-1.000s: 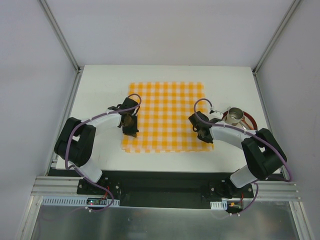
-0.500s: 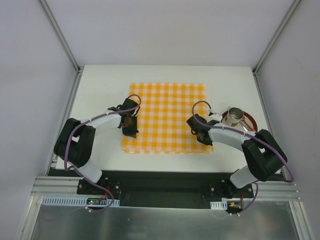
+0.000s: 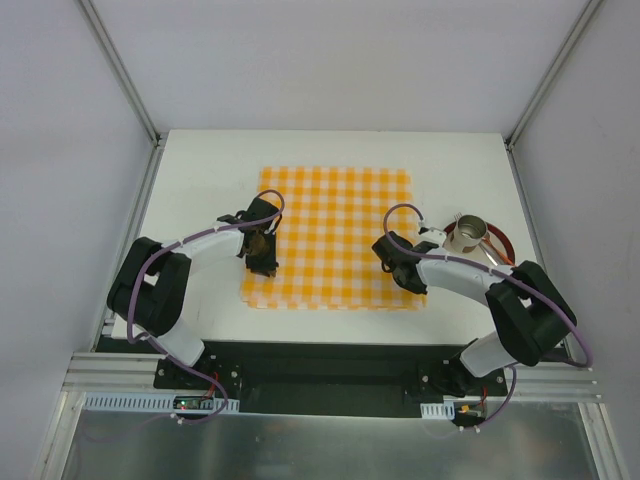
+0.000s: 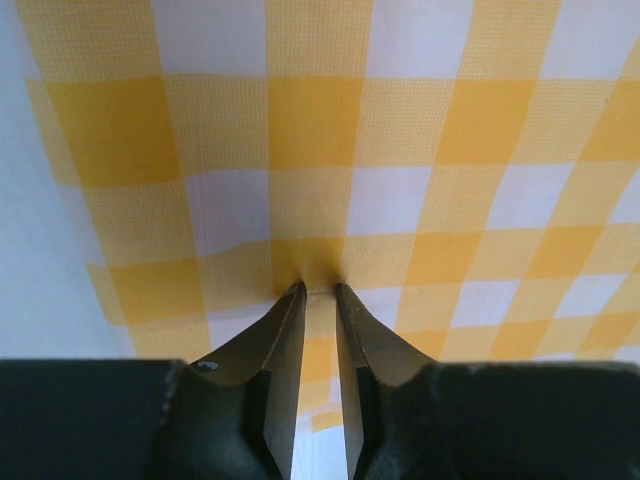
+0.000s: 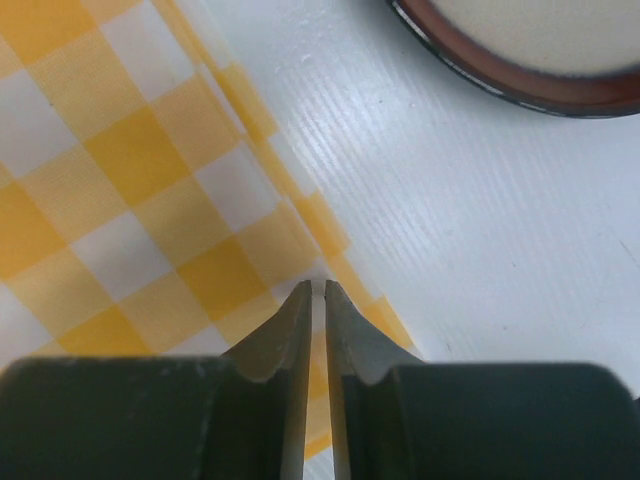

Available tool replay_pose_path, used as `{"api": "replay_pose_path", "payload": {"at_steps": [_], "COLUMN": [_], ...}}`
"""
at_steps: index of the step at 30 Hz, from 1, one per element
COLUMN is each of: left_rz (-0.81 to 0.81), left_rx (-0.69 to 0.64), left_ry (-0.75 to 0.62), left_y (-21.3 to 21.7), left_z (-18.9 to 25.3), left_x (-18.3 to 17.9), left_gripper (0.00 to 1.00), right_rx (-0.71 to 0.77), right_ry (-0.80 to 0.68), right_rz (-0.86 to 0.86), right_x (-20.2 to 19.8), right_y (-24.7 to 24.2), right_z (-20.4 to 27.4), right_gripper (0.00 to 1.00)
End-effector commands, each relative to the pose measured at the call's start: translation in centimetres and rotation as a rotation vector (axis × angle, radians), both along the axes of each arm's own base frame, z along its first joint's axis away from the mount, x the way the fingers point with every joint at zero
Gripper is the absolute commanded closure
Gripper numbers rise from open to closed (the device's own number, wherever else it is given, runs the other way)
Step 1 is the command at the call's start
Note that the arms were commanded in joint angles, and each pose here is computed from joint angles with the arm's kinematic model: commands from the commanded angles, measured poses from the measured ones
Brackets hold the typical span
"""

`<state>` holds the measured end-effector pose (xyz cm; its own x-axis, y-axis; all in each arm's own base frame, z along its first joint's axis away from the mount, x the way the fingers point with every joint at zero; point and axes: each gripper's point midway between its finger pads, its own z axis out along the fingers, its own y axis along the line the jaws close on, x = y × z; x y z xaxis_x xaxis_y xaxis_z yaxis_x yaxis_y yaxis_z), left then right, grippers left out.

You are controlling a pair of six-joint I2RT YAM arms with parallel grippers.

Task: Set the dinner table for one person
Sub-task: Move the napkin to the center of the board, then pick up the cup at the center of the board.

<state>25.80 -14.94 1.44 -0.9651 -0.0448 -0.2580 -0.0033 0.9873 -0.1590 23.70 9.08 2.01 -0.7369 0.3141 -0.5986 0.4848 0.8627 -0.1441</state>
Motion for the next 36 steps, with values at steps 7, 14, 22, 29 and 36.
{"api": "replay_pose_path", "payload": {"at_steps": [7, 14, 22, 29, 36], "left_rz": [-0.026, -0.041, -0.067, -0.096, -0.105], "left_rx": [0.082, 0.070, 0.015, -0.062, -0.057], "left_ry": [0.081, 0.061, 0.007, -0.067, -0.093], "left_y": [1.6, 0.7, -1.2, -3.5, -3.5], "left_z": [-0.8, -0.2, 1.6, 4.6, 5.3], "left_x": [-2.2, -0.6, 2.1, 5.1, 5.5], "left_gripper": [0.82, 0.80, 0.70, 0.66, 0.66], "right_rx": [-0.111, -0.216, -0.247, -0.189, -0.161], "right_ry": [-0.075, -0.138, -0.229, -0.216, -0.147], "right_rz": [0.004, 0.056, 0.123, 0.191, 0.224], "right_x": [0.9, 3.7, 7.0, 7.9, 8.5], "right_y": [-1.8, -1.8, -0.4, 1.5, 3.1], "right_z": [4.5, 8.3, 12.8, 11.8, 8.1], "right_gripper": [0.85, 0.83, 0.59, 0.55, 0.58]}}
